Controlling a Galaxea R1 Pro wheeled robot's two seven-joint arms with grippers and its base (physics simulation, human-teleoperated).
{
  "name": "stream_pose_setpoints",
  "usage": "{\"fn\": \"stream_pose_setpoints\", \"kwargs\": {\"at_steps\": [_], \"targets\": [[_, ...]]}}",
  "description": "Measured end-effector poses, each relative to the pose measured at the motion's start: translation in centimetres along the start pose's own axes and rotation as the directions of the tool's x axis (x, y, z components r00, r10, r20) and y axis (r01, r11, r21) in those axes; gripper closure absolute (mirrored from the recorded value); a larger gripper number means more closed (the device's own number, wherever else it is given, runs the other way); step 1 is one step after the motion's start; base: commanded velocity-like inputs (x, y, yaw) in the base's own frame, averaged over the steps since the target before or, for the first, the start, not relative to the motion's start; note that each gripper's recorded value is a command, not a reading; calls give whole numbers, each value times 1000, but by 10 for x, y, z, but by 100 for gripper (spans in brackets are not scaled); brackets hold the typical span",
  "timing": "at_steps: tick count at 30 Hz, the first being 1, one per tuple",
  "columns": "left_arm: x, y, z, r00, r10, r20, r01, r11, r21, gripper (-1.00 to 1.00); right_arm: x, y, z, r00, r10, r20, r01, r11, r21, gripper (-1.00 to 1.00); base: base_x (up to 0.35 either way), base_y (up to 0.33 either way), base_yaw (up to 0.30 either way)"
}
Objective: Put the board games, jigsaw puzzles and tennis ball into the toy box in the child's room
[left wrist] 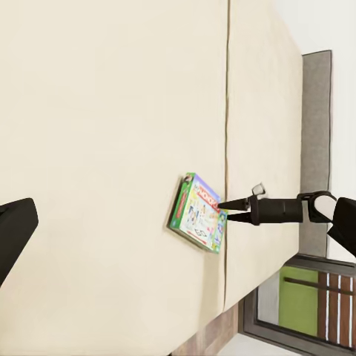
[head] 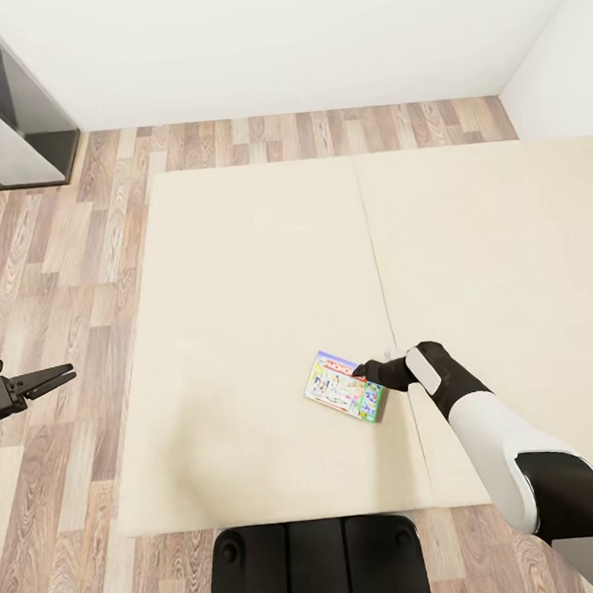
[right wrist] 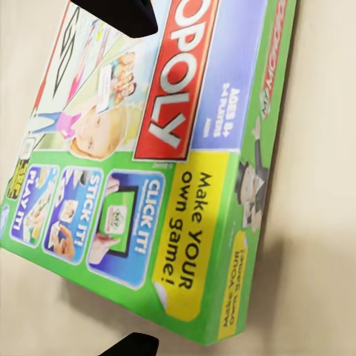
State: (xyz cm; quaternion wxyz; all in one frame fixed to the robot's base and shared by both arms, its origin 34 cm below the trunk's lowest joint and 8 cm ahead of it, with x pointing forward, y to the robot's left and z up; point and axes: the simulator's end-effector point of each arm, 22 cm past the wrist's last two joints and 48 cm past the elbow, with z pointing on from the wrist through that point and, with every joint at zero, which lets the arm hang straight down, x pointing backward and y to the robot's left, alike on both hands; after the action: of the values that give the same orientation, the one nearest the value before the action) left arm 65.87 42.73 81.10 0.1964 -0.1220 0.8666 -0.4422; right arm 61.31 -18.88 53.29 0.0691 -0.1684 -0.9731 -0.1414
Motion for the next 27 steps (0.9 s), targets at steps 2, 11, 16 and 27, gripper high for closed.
{"fn": "stream_pose_setpoints", "kwargs": {"at_steps": [2, 11, 16, 27], "targets": [[0, 1, 0, 1000, -1, -1, 1, 1000, -1, -100, 1, -1, 1, 1000, 0, -2, 0, 1000, 1, -100, 0, 0, 0], [1, 2, 1, 1000, -3, -1, 3, 1000, -2, -100, 1, -2, 2, 1000, 1, -4, -1, 1000, 2, -100, 0, 0, 0], [1, 2, 1, 1000, -4, -1, 4, 1000, -2, -100, 1, -1, 2, 1000, 1, -3, -1, 1000, 2, -100, 0, 0, 0], [1, 2, 1, 1000, -4, -1, 4, 1000, -2, -100, 1, -1, 2, 1000, 1, -3, -1, 1000, 1, -100, 0, 0, 0]]}}
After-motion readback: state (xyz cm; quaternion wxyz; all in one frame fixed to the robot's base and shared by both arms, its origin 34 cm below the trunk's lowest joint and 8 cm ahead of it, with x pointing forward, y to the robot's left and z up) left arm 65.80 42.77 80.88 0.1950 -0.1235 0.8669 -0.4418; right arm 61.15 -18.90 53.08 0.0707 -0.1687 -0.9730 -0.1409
